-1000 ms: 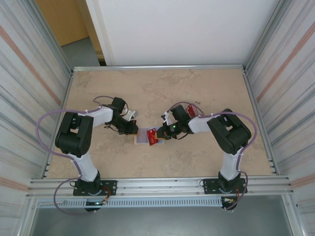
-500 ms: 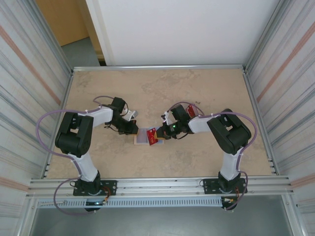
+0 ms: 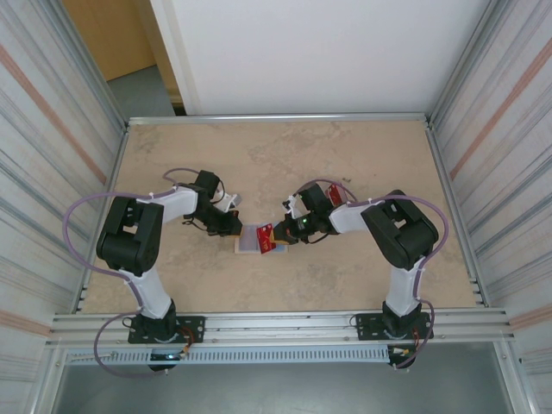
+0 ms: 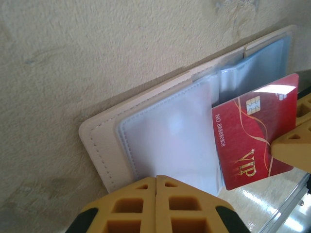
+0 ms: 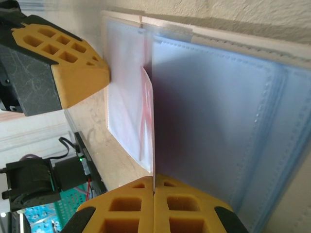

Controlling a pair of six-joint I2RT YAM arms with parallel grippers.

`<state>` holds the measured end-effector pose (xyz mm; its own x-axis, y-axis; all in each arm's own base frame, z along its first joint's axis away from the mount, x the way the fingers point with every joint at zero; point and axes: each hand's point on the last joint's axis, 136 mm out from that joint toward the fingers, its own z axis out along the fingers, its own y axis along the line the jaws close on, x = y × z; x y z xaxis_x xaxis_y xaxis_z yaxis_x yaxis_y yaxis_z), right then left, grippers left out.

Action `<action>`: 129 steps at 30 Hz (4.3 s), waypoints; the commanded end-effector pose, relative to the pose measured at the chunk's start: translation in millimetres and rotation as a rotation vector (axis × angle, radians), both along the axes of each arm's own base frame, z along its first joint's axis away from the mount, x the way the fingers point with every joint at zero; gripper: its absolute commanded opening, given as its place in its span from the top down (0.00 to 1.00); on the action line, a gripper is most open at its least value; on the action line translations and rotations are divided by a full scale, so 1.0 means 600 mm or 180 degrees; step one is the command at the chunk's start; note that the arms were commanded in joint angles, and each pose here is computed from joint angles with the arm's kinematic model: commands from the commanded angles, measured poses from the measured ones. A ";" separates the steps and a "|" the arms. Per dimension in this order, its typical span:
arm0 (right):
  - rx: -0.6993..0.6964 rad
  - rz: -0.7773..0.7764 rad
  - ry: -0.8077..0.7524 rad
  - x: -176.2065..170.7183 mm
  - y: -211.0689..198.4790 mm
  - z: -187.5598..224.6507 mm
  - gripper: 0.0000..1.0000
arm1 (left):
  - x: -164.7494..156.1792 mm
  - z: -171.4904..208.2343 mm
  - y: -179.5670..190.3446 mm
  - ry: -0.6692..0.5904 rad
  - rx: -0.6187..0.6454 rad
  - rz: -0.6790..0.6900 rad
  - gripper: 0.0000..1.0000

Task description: Put the credit cards into the card holder

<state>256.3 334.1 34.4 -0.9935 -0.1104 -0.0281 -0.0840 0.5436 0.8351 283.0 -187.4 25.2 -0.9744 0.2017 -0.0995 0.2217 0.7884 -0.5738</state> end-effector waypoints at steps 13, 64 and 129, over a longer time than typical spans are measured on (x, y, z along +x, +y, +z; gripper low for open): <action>-0.0010 -0.0012 -0.0049 0.012 0.014 -0.005 1.00 | -0.003 0.000 0.008 -0.0019 0.0036 -0.0002 1.00; -0.0019 -0.0580 -0.0050 0.005 0.031 -0.045 1.00 | -0.001 0.004 0.008 -0.0050 0.0031 0.0001 1.00; -0.0926 -0.0096 -0.0273 -0.009 0.051 -0.028 0.80 | 0.007 0.056 0.010 -0.0245 -0.0013 0.0033 1.00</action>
